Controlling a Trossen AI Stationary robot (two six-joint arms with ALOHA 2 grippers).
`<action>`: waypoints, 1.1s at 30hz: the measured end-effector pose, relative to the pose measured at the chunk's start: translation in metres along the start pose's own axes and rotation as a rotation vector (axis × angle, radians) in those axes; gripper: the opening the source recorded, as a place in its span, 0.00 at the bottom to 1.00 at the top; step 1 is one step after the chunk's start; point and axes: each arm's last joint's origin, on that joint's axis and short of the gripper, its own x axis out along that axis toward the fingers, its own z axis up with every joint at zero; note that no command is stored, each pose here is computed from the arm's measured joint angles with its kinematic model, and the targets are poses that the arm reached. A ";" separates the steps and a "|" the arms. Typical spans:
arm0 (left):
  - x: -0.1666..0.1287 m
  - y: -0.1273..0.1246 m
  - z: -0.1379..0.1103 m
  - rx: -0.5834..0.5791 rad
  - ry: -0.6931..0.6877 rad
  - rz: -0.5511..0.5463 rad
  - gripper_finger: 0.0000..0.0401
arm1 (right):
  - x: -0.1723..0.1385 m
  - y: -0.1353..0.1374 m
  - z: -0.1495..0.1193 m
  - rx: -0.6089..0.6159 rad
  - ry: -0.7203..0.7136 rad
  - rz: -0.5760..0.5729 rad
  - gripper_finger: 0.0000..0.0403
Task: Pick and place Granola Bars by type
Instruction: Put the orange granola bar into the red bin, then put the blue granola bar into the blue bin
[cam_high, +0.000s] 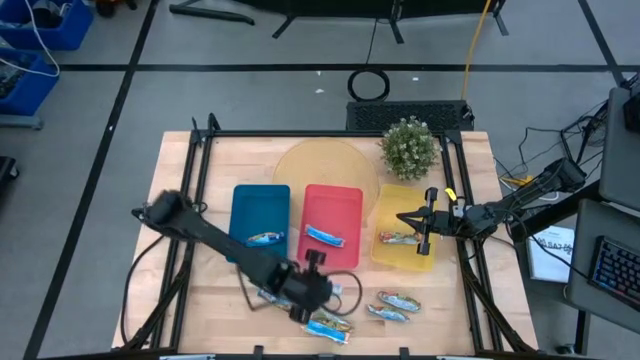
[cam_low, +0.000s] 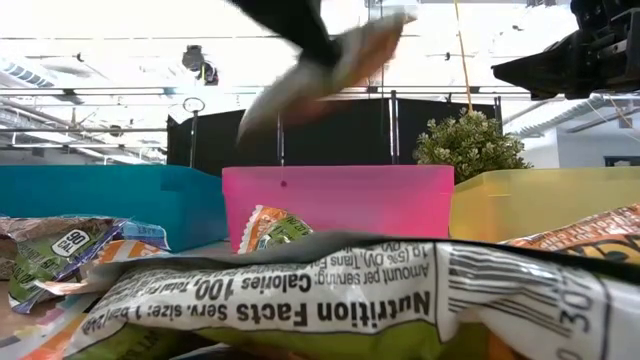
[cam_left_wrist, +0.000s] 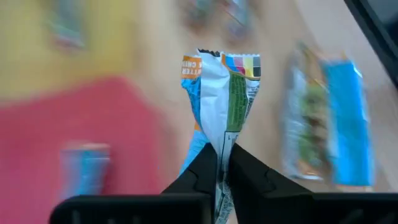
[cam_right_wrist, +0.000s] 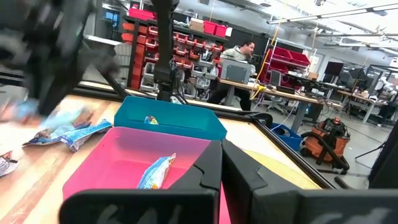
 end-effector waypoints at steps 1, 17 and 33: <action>-0.012 0.007 0.004 0.001 -0.035 0.044 0.05 | 0.000 0.000 0.000 0.000 0.000 0.000 0.00; 0.040 0.151 -0.040 -0.193 0.139 0.148 0.03 | 0.000 0.001 -0.002 -0.012 0.016 0.004 0.00; 0.045 0.160 -0.045 -0.218 0.161 0.137 0.41 | 0.000 0.001 -0.003 -0.024 0.027 0.004 0.00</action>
